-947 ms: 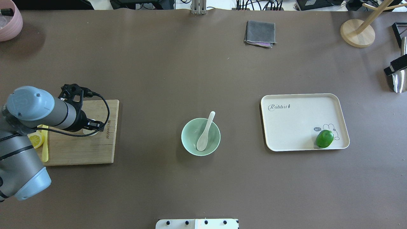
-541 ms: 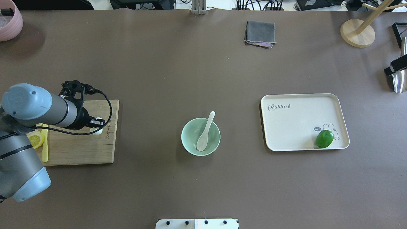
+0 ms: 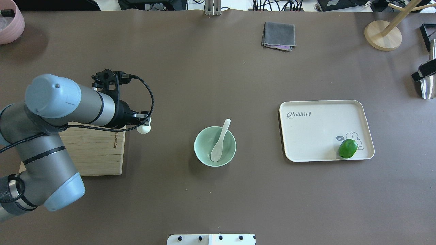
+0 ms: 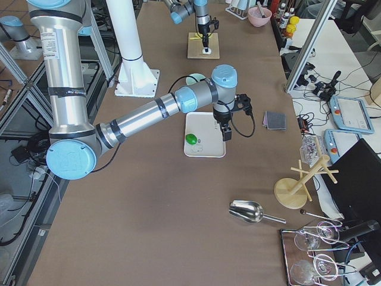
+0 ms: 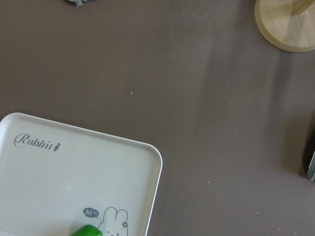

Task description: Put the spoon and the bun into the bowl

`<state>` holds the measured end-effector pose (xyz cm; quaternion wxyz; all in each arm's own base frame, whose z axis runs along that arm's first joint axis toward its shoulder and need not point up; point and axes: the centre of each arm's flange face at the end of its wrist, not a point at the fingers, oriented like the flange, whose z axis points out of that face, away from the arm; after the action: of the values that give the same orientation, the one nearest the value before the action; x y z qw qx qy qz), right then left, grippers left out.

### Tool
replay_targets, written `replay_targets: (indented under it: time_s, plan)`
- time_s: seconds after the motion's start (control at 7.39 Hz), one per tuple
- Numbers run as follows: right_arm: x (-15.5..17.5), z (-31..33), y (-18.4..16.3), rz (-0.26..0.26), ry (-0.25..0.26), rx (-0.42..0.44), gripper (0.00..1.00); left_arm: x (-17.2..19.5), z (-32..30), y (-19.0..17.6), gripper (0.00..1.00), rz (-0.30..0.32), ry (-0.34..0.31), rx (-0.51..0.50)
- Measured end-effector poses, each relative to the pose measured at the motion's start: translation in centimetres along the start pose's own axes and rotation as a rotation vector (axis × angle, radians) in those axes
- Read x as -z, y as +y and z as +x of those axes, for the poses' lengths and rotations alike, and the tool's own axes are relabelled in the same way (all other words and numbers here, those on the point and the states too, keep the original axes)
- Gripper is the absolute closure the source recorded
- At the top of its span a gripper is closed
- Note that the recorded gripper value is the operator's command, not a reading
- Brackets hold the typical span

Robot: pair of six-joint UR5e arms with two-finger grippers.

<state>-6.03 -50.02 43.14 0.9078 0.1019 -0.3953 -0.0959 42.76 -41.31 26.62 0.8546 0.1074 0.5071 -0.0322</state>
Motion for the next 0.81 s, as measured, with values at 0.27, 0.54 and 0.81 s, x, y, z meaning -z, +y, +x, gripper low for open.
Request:
replay_targets:
  time_s: [0.27,0.54,0.81]
  plan:
    - [0.0,0.0,0.0,0.0,0.001,-0.002,0.0,-2.2,7.8,2.5,0.62,0.016,0.06,0.043]
    - [0.1,0.0,-0.1,0.002,0.002,-0.001,0.0,-3.6,13.0,5.4,0.02,0.034,0.095,0.058]
    - [0.1,-0.1,-0.1,0.003,0.003,0.0,0.0,-4.4,14.2,6.4,0.02,0.068,0.09,0.057]
